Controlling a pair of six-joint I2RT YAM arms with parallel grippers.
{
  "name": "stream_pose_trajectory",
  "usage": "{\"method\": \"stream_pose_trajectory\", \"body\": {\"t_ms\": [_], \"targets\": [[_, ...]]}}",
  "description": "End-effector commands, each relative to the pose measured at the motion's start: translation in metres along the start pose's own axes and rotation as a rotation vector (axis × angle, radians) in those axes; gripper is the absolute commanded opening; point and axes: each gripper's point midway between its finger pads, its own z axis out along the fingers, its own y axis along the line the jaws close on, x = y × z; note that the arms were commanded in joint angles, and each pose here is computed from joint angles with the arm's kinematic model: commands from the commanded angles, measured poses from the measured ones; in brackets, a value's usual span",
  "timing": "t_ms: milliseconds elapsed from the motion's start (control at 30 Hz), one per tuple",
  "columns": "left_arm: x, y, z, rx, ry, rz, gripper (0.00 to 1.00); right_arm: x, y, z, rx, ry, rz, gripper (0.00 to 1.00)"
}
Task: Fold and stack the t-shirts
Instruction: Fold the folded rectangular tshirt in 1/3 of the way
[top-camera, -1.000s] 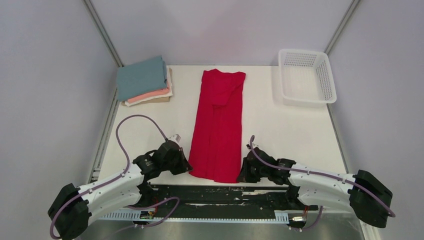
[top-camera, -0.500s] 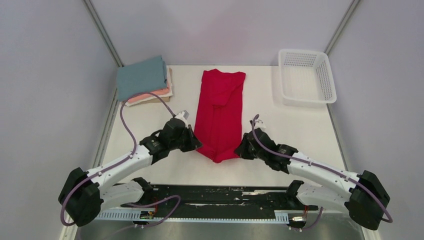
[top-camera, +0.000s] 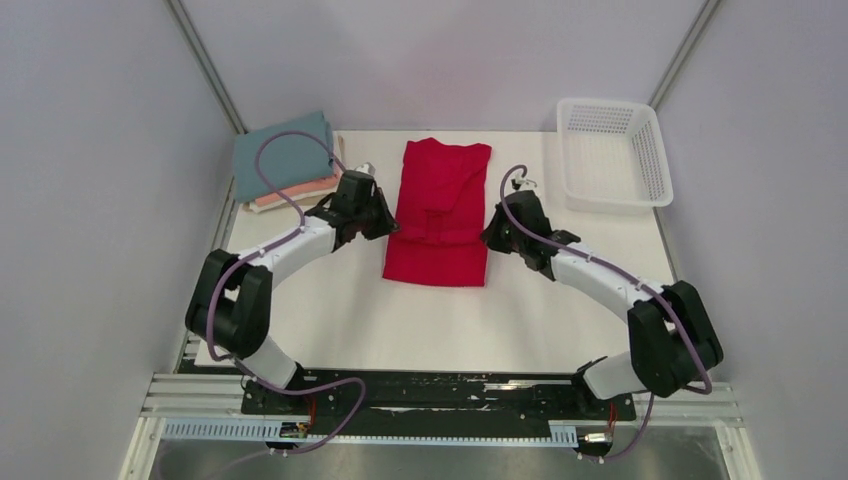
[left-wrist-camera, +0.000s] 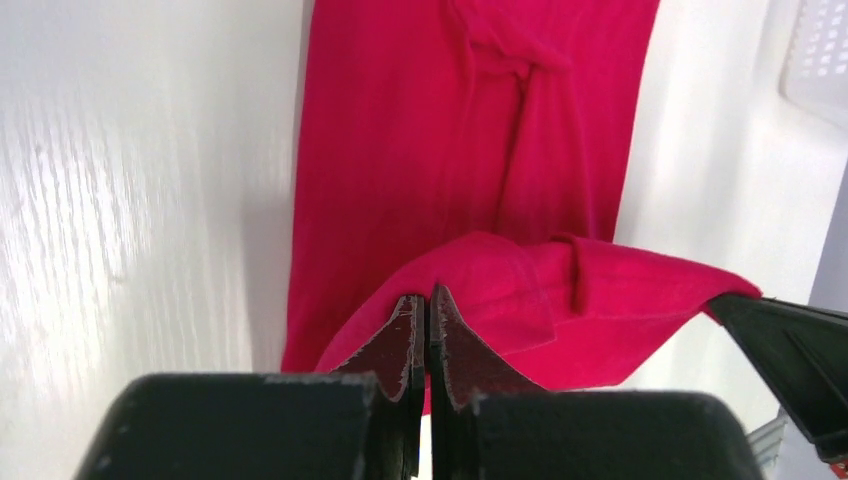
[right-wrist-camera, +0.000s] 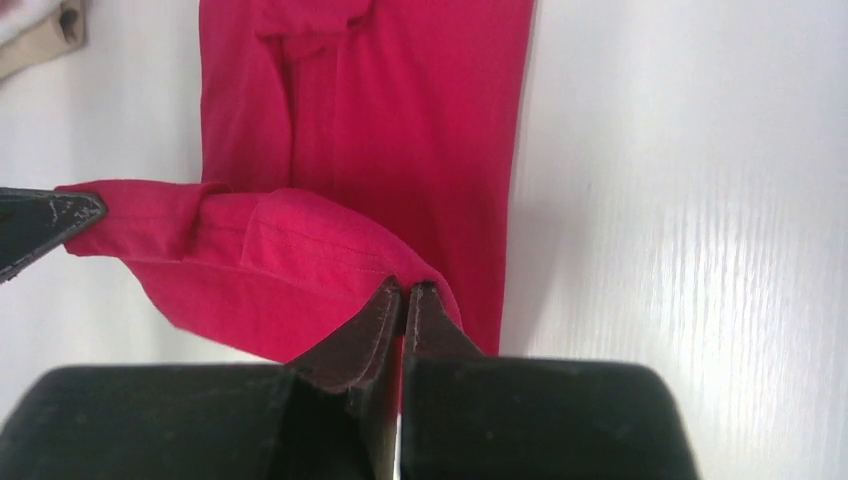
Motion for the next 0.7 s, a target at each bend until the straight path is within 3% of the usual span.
{"method": "stream_pose_trajectory", "body": {"t_ms": [0, 467, 533, 667], "targets": [[-0.03, -0.014, 0.016, 0.044, -0.017, 0.071, 0.0, -0.047, 0.019, 0.017, -0.08, -0.087, -0.034, 0.0], [-0.056, 0.012, 0.061, 0.002, 0.052, 0.055, 0.0, -0.065, -0.001, 0.078, -0.114, -0.031, -0.034, 0.01], [-0.057, 0.013, 0.068, 0.007, 0.064, 0.058, 0.06, -0.067, -0.009, 0.086, -0.111, -0.017, -0.022, 0.06], [-0.063, 0.008, 0.08, 0.038, 0.076, 0.065, 0.32, -0.084, -0.016, 0.098, -0.126, -0.018, -0.001, 0.18]]}}
